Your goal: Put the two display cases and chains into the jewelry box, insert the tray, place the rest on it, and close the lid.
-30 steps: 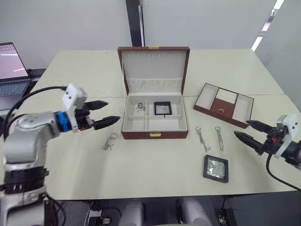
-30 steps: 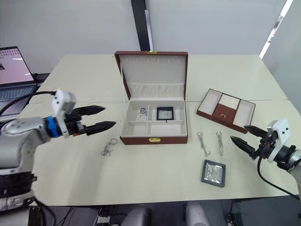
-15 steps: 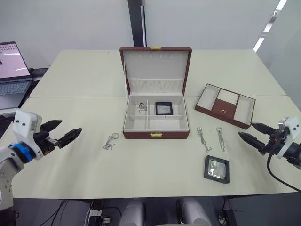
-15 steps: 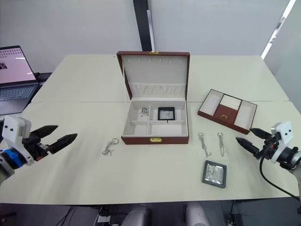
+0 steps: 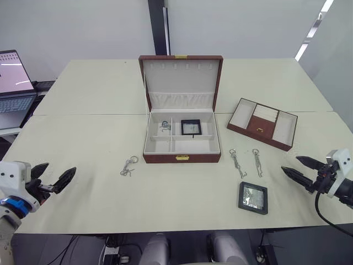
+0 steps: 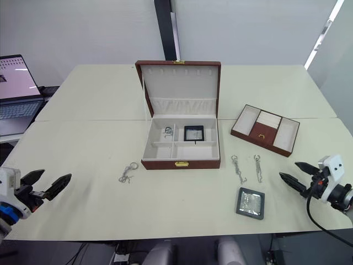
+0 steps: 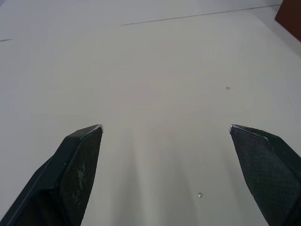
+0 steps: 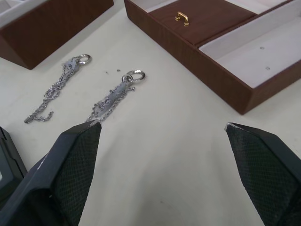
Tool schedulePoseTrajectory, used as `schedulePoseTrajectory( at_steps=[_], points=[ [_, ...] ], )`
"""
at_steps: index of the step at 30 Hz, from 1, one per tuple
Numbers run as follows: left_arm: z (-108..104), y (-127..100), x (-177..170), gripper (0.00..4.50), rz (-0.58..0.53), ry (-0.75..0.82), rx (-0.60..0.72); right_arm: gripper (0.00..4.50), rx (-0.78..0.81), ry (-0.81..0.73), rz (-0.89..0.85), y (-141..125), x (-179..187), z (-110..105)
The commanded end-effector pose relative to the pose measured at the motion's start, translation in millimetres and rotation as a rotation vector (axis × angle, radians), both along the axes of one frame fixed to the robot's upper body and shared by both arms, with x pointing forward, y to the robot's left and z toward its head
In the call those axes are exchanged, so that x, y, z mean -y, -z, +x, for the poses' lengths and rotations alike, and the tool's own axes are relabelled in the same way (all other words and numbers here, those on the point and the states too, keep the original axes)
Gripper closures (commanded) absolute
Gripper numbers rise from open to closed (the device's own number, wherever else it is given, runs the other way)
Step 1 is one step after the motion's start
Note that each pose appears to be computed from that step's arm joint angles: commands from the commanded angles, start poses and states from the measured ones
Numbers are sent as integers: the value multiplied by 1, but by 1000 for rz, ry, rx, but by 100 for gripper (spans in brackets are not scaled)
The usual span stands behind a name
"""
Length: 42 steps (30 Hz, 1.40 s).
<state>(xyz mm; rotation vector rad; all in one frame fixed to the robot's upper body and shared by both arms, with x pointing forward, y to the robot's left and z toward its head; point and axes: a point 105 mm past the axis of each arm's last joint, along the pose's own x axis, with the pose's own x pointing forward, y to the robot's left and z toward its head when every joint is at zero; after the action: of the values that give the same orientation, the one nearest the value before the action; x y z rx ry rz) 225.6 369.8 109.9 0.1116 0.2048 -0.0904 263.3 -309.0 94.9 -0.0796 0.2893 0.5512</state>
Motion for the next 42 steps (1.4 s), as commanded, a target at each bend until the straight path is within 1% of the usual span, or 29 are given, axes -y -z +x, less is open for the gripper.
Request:
schedulePoseTrajectory(
  at_steps=[1, 12, 18, 24, 27, 31, 37, 42],
  points=[
    [-2, -8, -5, 2, 30, -28, 41, 0, 57, 11, -5, -11, 3, 4],
    [5, -5, 7, 2, -2, 5, 23, 0, 60, 20, -9, -12, 7, 7],
    [15, -9, 15, 2, -4, 18, 50, 0, 75, -34, -10, -18, -6, 8],
    [20, -13, 27, 2, -41, 9, 95, 0, 105, -153, 7, -33, -34, 9],
    [23, -12, 38, 2, -64, 11, 118, 0, 120, -282, 21, -45, -65, 4],
    [28, -7, 49, 2, -99, -7, 139, 0, 146, -413, 14, -60, -94, -2],
    [36, 0, 77, 2, -137, 51, 145, 0, 176, -591, -10, -72, -131, -9],
    [36, 6, 111, 2, -187, 121, 128, 0, 207, -664, -32, -80, -149, -10]
  ],
)
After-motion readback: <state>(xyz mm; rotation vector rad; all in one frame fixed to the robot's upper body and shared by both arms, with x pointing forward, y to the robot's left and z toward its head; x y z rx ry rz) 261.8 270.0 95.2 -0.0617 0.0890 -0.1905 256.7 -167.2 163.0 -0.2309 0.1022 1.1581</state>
